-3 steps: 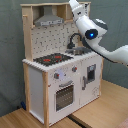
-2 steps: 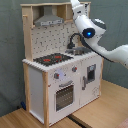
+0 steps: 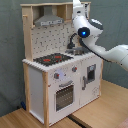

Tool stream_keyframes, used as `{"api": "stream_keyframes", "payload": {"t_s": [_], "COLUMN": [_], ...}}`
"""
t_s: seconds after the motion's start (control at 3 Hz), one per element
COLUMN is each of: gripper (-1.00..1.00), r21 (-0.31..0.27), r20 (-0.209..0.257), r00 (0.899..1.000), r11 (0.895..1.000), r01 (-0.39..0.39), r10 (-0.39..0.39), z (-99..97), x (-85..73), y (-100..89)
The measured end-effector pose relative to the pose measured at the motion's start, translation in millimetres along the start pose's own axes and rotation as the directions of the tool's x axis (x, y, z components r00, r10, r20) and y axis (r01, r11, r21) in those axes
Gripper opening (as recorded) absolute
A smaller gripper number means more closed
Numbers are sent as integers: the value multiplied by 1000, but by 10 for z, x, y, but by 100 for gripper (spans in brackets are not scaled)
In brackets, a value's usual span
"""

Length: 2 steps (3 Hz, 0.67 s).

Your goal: Play with the kitchen

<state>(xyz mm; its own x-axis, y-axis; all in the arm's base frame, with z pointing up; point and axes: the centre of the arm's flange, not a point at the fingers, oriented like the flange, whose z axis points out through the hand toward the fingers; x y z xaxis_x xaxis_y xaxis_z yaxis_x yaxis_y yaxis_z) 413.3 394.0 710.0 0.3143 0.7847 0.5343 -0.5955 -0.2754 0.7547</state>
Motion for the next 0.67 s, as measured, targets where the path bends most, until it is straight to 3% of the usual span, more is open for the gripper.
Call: {"api": "stream_keyframes", "payload": {"t_s": [0.67], "gripper": [100], "r21": [-35], "r20": [107], "r00": [987], "r11": [993], "r01": [-115], "r10": [118], "z": [185], "x": [-99], "y": [-313]}}
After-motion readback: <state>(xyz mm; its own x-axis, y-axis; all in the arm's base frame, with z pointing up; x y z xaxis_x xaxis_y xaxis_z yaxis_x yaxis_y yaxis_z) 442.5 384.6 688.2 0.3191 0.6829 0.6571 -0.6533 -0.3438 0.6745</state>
